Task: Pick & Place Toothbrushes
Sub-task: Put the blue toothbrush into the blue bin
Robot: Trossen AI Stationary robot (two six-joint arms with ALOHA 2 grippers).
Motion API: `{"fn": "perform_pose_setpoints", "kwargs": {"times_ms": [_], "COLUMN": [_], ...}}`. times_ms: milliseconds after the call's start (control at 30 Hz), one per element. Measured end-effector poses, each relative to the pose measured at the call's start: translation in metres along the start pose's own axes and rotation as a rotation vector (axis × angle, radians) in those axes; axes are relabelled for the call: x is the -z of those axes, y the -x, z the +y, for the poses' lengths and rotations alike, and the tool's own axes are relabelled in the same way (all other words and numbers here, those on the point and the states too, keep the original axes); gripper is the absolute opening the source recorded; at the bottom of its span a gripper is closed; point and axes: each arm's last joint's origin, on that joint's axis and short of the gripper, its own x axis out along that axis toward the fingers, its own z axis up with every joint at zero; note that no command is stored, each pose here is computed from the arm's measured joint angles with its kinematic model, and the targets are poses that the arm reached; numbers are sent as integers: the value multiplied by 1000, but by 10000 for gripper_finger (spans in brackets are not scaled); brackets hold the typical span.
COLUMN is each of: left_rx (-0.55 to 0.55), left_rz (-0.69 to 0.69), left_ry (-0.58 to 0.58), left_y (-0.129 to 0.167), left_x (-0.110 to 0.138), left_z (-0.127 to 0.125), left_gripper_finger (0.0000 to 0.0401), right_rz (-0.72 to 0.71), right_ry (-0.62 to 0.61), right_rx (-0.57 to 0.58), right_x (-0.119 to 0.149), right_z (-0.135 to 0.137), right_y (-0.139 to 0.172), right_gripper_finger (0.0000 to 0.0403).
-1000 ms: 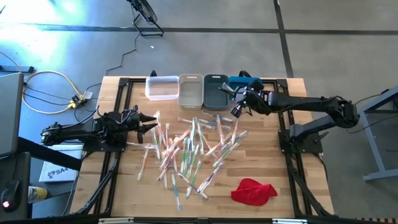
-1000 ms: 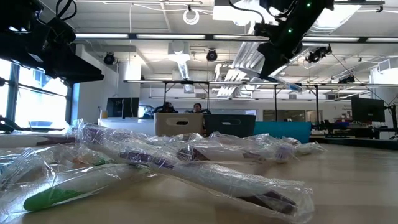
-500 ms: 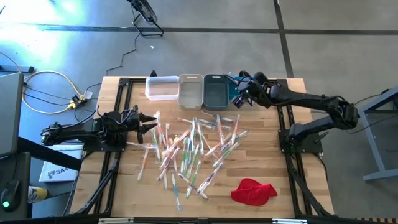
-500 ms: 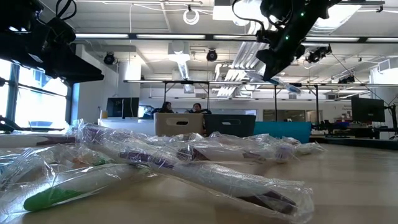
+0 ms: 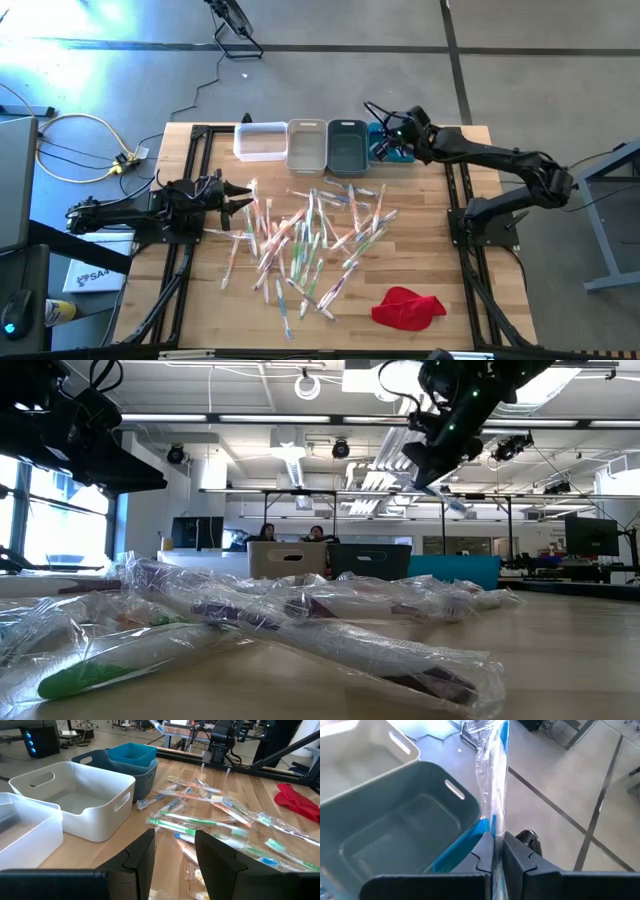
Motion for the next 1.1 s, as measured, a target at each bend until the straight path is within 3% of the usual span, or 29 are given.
{"fn": "perform_pose_setpoints", "kwargs": {"times_ms": [567, 867, 1100], "left_rx": [0, 0, 0], "left_rz": [0, 0, 0], "left_ry": [0, 0, -11], "left_y": [0, 0, 0], "left_x": [0, 0, 0], "left_z": [0, 0, 0], "left_gripper_finger": [136, 136, 136], "right_rz": [166, 233, 233], "right_ry": [158, 159, 217], "right_rx": [136, 163, 109], "right_x": [24, 33, 33], "right_z": [-4, -20, -20], "right_y": [-77, -94, -94], "right_gripper_finger": [9, 9, 9]}}
